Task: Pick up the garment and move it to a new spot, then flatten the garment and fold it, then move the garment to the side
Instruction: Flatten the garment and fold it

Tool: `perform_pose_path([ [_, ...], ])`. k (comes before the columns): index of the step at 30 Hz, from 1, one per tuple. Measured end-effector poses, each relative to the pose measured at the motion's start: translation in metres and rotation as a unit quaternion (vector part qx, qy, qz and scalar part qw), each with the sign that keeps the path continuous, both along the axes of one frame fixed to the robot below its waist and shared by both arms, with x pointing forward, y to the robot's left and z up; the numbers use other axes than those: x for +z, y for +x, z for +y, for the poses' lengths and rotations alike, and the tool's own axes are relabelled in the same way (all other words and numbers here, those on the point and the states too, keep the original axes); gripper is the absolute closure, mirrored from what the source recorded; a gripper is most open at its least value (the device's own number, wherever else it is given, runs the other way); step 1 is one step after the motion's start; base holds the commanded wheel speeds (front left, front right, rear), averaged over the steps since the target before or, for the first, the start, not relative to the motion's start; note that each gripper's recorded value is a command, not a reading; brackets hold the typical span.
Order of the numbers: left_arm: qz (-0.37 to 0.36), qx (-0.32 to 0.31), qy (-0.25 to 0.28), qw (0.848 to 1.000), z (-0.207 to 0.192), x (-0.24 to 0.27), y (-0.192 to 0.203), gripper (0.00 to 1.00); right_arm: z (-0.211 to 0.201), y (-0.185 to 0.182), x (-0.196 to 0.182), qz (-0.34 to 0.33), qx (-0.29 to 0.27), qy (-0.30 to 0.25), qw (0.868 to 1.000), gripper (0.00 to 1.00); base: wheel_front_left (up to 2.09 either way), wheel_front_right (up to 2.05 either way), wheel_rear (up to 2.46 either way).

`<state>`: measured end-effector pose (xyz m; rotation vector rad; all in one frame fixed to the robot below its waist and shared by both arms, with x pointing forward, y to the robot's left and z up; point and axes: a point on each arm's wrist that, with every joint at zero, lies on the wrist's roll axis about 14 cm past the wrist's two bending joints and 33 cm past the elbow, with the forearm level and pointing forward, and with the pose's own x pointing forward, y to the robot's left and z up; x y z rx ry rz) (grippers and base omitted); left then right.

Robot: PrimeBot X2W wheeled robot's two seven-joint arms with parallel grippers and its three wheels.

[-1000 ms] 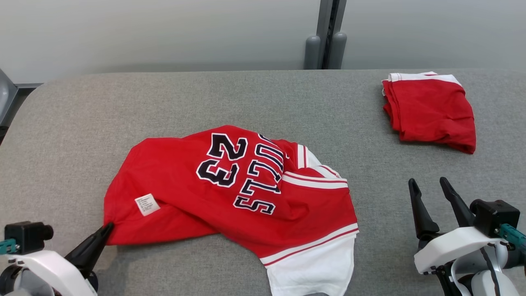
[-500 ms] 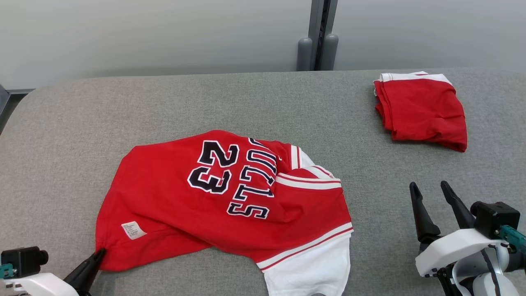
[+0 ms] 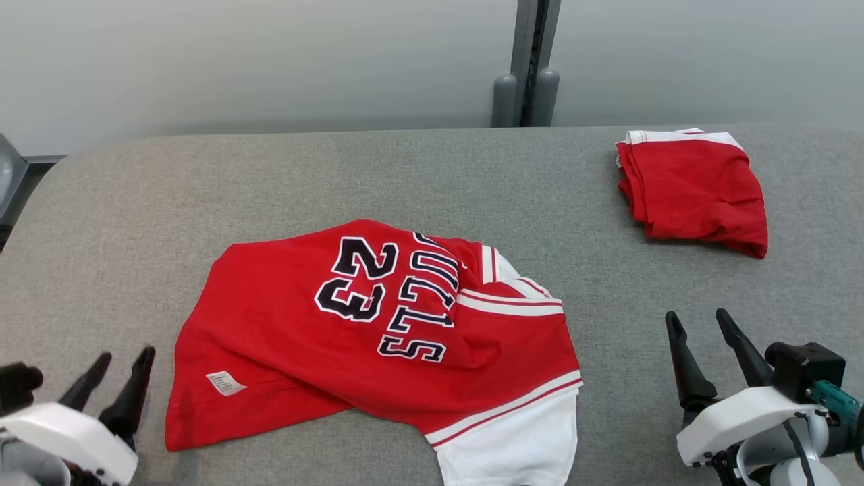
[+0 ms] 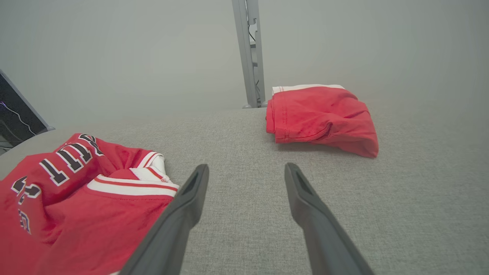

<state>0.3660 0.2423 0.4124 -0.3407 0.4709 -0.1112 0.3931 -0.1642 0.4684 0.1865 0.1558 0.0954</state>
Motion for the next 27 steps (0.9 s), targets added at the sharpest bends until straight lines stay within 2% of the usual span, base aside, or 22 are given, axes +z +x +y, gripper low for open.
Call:
perform_pose_path([
  [3, -0.061, 0.025, 0.011, 0.998, 0.001, 0.032, 0.016, 0.00, 0.003, -0.002, 0.005, -0.009, 0.004, 0.001, 1.000, 0.00, 0.00, 0.00, 0.00],
  [9, -0.128, 0.078, 0.020, 0.989, 0.002, 0.061, 0.018, 0.00, 0.006, -0.004, 0.010, -0.021, 0.007, 0.004, 1.000, 0.00, 0.00, 0.00, 0.00],
  [15, -0.172, 0.118, 0.047, 0.977, 0.005, 0.073, 0.003, 0.00, 0.011, -0.007, 0.017, -0.042, 0.010, 0.016, 0.999, 0.00, 0.00, 0.00, 0.00],
  [22, -0.219, 0.120, 0.064, 0.966, -0.002, 0.088, -0.010, 0.00, 0.015, -0.010, 0.033, -0.091, 0.008, 0.038, 0.995, 0.00, 0.00, 0.00, 0.00],
  [27, -0.224, 0.124, 0.073, 0.964, -0.003, 0.086, -0.018, 0.00, 0.016, -0.011, 0.039, -0.112, 0.006, 0.043, 0.993, 0.00, 0.00, 0.00, 0.00],
])
